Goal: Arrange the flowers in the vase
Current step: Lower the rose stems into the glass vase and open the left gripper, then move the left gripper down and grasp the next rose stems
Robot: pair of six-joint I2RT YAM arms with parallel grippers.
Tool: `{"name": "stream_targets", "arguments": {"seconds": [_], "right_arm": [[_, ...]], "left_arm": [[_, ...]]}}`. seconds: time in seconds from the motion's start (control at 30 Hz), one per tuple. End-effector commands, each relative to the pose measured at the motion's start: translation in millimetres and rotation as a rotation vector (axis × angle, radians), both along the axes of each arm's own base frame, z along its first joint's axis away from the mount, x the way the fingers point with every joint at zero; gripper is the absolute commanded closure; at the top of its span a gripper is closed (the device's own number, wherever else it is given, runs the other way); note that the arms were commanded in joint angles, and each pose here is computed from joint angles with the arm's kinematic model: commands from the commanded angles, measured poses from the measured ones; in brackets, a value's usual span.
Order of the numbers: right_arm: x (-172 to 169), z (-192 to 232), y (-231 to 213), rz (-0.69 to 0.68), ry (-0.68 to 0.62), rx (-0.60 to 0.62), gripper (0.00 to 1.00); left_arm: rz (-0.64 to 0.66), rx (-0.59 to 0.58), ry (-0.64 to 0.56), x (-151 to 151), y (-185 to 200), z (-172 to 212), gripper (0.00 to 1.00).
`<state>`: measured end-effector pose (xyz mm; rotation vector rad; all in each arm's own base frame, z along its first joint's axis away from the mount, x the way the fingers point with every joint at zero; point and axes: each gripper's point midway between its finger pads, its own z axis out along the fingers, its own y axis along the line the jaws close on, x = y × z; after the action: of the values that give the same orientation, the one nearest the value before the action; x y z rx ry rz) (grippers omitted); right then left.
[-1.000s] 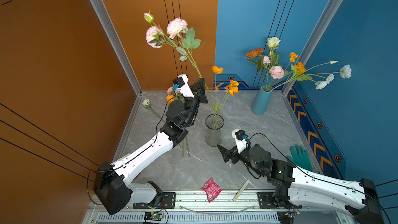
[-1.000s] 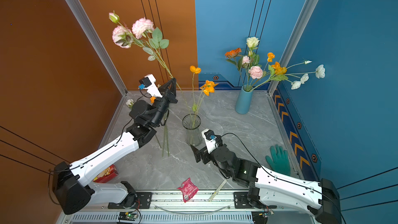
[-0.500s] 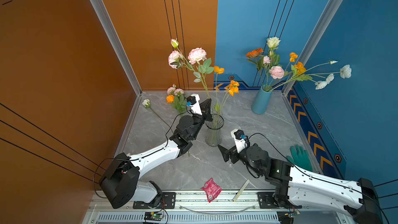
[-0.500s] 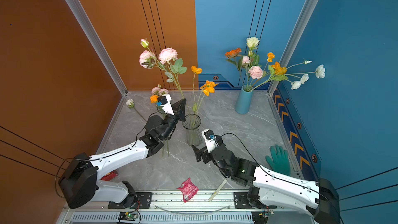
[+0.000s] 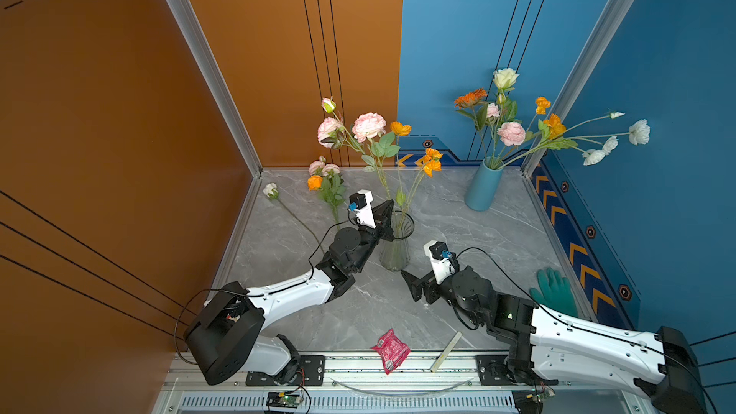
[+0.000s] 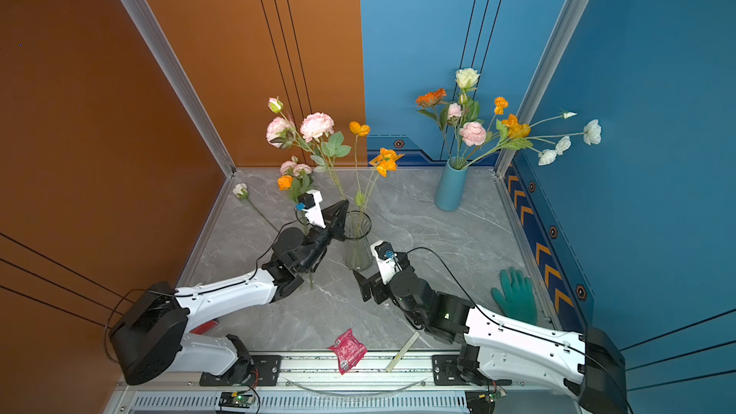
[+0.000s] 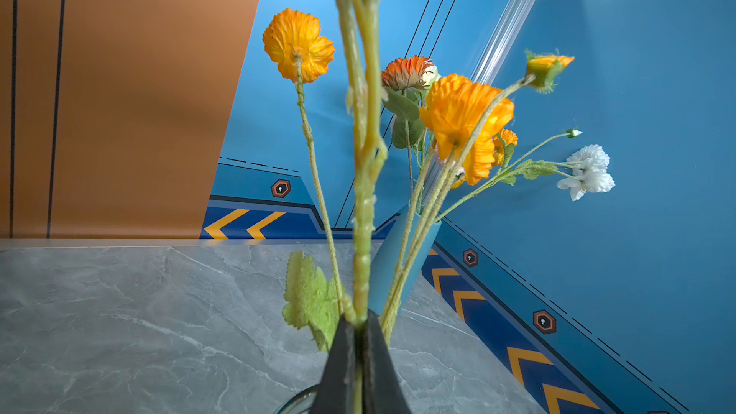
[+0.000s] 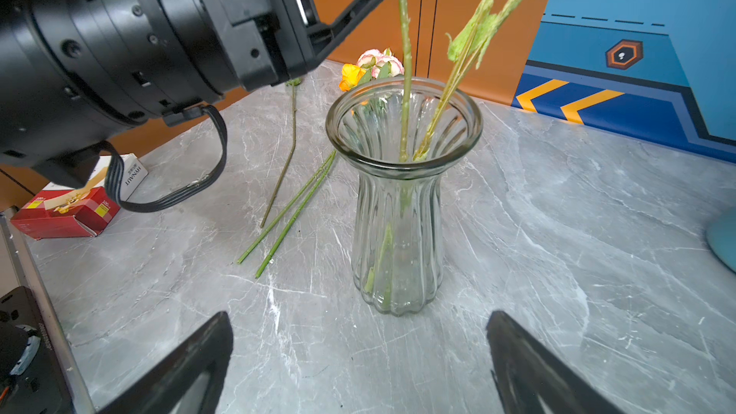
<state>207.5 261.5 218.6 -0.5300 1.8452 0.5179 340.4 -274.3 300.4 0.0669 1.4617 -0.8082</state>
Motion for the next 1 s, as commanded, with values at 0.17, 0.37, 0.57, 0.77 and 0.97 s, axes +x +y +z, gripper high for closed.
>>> {"name": "stream_targets", "arguments": {"seconds": [0.17,0.37,0.57,0.77,0.97], "right_arm": [[-1.9,-5.9,2.5,0.007,0.021,0.019,0.0],[-1.1,-6.2,4.8,0.009,0.021,0.019,0.0],[-0.9,-9.2,9.3,0.017,0.027,0.018,0.0],[-0.6,-8.8,13.8,0.026,0.027,0.024,0.0],[-5.9,-1.7,20.3,0.051,0.001,0.016,0.0]], "left_arm": [[-0.046,0.028,0.066,-6.1,-9.5,-28.0,0.8],[-0.059,0.065,0.106,-8.2,-11.0,-35.2,0.62],[-0.04,0.112,0.146,-11.2,-3.2,-36.5,0.51],[-0.022,0.177,0.171,-19.7,10.6,-26.8,0.4],[0.051,0.247,0.206,-32.7,42.1,-16.8,0.42]]}}
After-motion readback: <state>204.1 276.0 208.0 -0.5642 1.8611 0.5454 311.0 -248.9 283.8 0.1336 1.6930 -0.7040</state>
